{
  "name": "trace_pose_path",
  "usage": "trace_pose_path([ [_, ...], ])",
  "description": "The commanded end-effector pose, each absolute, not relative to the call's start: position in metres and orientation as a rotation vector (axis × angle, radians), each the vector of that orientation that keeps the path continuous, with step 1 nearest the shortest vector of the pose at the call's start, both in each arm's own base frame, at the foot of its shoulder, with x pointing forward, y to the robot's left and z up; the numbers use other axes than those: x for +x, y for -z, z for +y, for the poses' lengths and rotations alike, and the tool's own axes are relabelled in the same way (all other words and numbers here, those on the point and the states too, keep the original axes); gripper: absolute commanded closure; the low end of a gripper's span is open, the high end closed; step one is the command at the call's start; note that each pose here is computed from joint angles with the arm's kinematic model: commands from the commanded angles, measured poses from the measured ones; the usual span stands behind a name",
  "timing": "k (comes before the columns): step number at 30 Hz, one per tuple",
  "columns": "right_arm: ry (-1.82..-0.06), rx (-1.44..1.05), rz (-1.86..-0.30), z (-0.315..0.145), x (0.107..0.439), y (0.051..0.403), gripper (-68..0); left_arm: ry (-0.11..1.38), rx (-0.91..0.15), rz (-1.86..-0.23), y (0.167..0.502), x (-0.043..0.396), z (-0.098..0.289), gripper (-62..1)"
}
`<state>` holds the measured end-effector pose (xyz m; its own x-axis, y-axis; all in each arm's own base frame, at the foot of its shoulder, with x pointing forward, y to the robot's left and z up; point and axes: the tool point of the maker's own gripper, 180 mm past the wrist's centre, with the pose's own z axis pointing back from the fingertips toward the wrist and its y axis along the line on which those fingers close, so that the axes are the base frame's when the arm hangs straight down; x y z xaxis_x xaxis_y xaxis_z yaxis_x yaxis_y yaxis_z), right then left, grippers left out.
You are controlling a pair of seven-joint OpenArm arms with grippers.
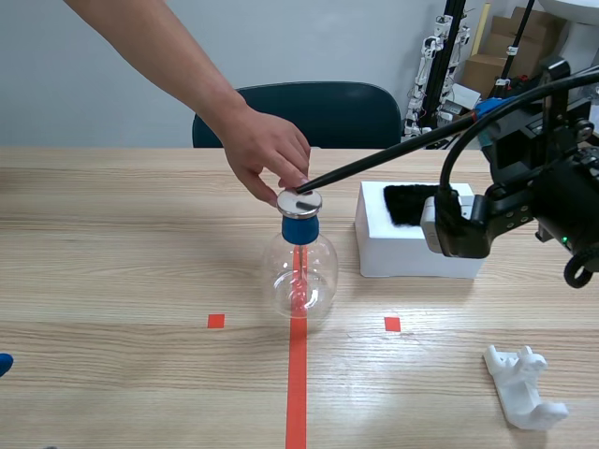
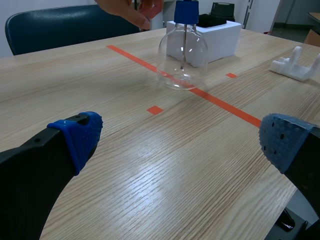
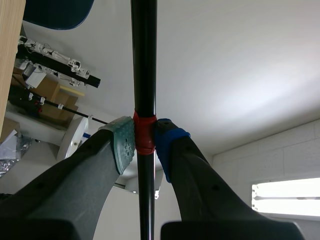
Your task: Do the electroscope experiment. hold the rod still at the electroscope
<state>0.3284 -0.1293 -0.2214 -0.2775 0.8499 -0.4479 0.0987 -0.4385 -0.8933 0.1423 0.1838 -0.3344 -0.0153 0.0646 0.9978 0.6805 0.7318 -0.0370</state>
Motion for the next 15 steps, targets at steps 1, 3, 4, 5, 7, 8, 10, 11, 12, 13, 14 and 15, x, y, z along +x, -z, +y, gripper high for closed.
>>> trace_pose_path([
  [1, -1.748, -1.463, -1.218, -0.1305, 0.3330, 0.2086, 0.0, 0.532, -0.648, -1.584, 0.3225, 0.1425, 0.1852, -62.3],
  [3, -1.753, -1.460, -1.221, -0.1297, 0.3327, 0.2090, 0.0, 0.532, -0.648, -1.584, 0.3225, 0.1425, 0.1852, -62.3],
  [4, -1.756, -1.457, -1.223, -0.1291, 0.3326, 0.2093, 0.0, 0.532, -0.648, -1.584, 0.3225, 0.1425, 0.1852, -62.3],
  [5, -1.759, -1.455, -1.224, -0.1287, 0.3324, 0.2095, 0.0, 0.532, -0.648, -1.584, 0.3225, 0.1425, 0.1852, -62.3],
  [7, -1.764, -1.455, -1.224, -0.1286, 0.3323, 0.2097, 0.0, 0.532, -0.648, -1.584, 0.3225, 0.1425, 0.1852, -62.3],
  [8, -1.764, -1.454, -1.225, -0.1285, 0.3322, 0.2098, 0.0, 0.532, -0.648, -1.584, 0.3225, 0.1425, 0.1852, -62.3],
  [10, -1.764, -1.454, -1.225, -0.1285, 0.3322, 0.2098, 0.0, 0.532, -0.648, -1.584, 0.3225, 0.1425, 0.1852, -62.3],
  [11, -1.764, -1.454, -1.224, -0.1286, 0.3323, 0.2098, 0.0, 0.532, -0.648, -1.584, 0.3225, 0.1425, 0.1852, -62.3],
  [12, -1.764, -1.454, -1.224, -0.1286, 0.3323, 0.2098, 0.0, 0.532, -0.648, -1.584, 0.3225, 0.1425, 0.1852, -62.3],
  [13, -1.764, -1.454, -1.224, -0.1286, 0.3323, 0.2098, 0.0, 0.532, -0.648, -1.584, 0.3225, 0.1425, 0.1852, -62.3],
  [14, -1.764, -1.454, -1.224, -0.1286, 0.3323, 0.2098, 0.0, 0.532, -0.648, -1.584, 0.3225, 0.1425, 0.1852, -62.3],
  [15, -1.764, -1.454, -1.224, -0.1286, 0.3323, 0.2097, 0.0, 0.532, -0.648, -1.584, 0.3225, 0.1425, 0.1852, -62.3],
])
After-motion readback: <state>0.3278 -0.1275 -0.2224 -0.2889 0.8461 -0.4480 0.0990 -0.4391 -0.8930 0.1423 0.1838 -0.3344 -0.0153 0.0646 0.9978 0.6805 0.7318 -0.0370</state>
